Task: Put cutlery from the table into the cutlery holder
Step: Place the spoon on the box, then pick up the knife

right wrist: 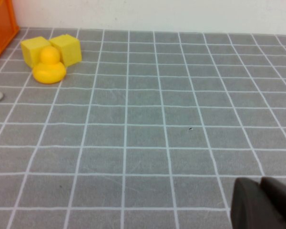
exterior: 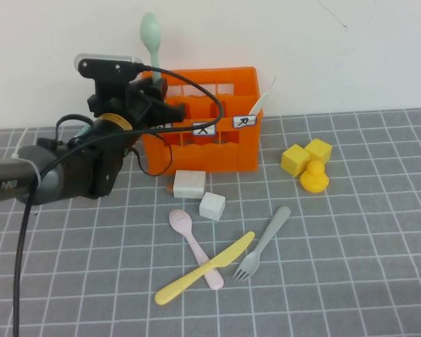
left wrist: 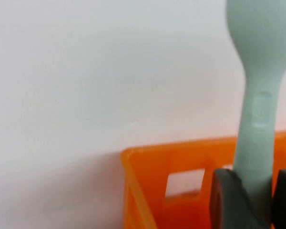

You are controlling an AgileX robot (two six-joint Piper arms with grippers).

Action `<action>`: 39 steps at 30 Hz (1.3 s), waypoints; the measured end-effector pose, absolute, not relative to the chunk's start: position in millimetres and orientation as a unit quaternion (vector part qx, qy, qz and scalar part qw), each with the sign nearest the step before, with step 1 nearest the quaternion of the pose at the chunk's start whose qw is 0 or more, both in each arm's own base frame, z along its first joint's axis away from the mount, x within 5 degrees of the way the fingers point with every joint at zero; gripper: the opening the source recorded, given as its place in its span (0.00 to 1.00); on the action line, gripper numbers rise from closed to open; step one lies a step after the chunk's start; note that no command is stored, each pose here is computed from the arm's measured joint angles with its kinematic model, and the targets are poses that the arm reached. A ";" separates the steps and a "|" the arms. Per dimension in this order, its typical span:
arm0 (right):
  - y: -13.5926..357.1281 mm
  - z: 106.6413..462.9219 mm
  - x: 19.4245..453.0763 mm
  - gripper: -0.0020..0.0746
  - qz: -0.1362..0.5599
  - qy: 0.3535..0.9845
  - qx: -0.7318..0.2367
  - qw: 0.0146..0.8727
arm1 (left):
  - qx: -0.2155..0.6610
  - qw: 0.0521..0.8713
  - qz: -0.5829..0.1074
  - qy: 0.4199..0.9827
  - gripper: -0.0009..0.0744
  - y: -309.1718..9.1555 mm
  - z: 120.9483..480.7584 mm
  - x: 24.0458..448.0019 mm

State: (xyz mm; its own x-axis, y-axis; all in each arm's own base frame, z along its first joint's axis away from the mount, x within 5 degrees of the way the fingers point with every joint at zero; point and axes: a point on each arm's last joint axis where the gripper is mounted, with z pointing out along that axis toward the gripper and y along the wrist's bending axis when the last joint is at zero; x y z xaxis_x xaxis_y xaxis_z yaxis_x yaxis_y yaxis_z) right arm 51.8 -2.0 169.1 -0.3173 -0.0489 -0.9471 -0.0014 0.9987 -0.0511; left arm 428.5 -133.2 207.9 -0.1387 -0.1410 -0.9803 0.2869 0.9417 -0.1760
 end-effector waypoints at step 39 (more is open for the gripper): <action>-2.0 169.1 51.8 0.06 -0.020 0.811 -0.015 0.584 | 0.110 0.581 -0.079 0.803 0.01 -44.3 322.1 152.9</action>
